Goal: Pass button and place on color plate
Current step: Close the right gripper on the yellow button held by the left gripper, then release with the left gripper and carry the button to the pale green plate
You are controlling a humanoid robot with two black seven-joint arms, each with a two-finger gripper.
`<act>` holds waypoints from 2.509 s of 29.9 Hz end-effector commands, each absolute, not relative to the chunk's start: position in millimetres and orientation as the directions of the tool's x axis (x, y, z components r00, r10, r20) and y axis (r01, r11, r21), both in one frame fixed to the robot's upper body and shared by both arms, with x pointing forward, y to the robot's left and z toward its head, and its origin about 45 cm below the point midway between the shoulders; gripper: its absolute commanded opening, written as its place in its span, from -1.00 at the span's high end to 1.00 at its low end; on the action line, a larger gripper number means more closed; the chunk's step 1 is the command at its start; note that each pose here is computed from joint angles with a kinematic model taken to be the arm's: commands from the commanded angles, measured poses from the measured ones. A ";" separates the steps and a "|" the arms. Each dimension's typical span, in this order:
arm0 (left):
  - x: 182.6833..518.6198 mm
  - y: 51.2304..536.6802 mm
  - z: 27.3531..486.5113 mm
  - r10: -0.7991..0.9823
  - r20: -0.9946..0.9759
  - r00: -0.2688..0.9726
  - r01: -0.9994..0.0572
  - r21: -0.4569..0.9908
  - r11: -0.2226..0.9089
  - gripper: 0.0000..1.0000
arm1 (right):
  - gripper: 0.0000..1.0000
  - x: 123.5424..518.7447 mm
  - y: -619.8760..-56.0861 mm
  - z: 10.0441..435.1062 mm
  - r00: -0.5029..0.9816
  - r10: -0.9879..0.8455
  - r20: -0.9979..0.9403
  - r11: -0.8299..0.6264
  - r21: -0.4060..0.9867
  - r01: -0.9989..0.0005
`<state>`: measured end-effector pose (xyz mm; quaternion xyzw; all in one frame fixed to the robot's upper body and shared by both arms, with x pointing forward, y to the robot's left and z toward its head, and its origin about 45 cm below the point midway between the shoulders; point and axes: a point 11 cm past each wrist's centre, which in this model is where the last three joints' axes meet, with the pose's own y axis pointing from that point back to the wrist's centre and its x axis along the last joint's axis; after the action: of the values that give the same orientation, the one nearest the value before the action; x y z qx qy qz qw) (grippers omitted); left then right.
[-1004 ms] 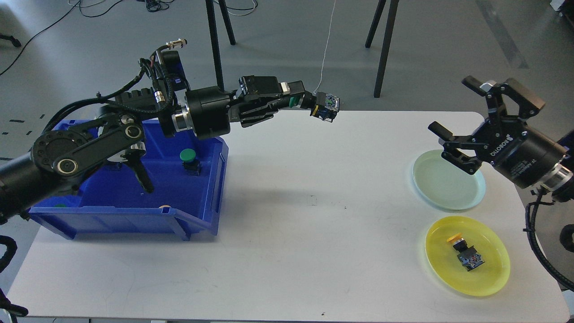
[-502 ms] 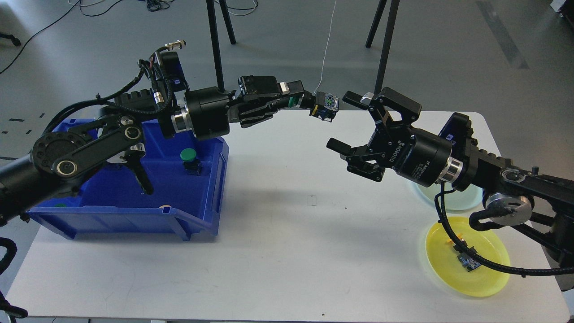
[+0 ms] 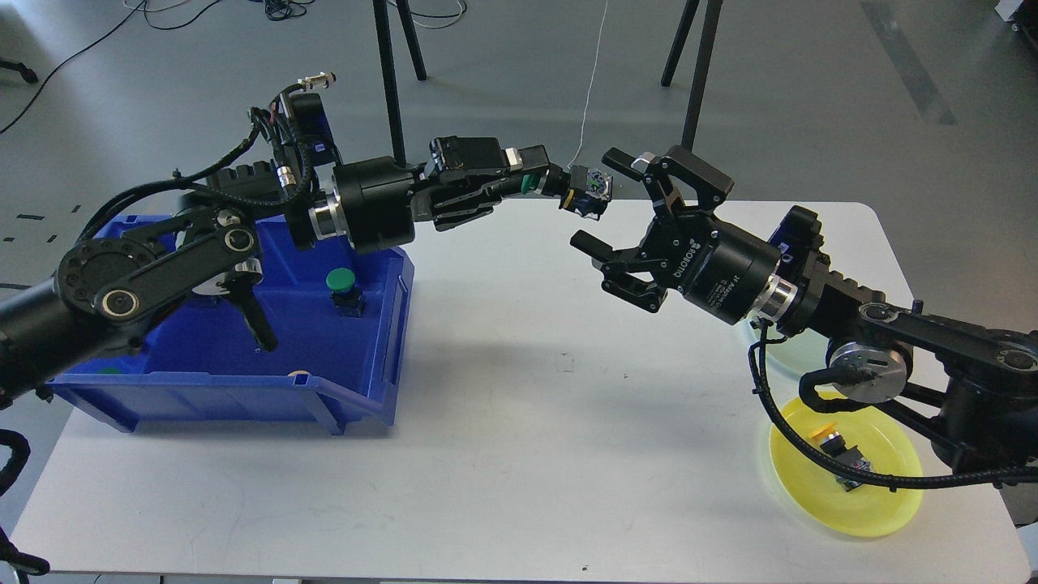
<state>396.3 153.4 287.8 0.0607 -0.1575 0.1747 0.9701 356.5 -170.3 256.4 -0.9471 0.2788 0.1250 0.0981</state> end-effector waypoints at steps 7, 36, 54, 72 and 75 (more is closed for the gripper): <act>397.0 154.3 287.7 0.323 0.327 0.888 -0.361 0.062 0.930 0.62 | -0.69 364.2 -171.0 255.9 0.783 -0.536 -0.316 -0.795 -0.125 -0.594; 397.7 154.7 288.5 0.326 0.327 0.887 -0.364 0.060 0.930 0.62 | 0.71 353.4 -162.3 261.1 0.805 -0.496 -0.326 -0.816 -0.141 -0.561; 397.5 154.5 287.4 0.355 0.279 0.892 -0.377 0.029 0.926 -0.47 | 0.95 352.4 -163.2 259.0 0.802 -0.500 -0.327 -0.816 -0.133 -0.563; 399.1 155.9 288.4 0.370 0.261 0.892 -0.388 0.017 0.922 -0.52 | 0.97 361.9 -335.3 187.1 -0.002 -0.626 -0.780 -0.143 0.117 -0.983; 399.1 155.9 288.4 0.370 0.261 0.892 -0.388 0.017 0.922 -0.52 | 0.97 360.4 -361.5 164.1 -0.214 -0.617 -0.757 0.019 0.258 -0.966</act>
<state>399.1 155.8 288.4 0.0345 -0.1276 0.1948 0.9719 363.2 -338.1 185.2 -0.6564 0.6171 0.3621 0.2393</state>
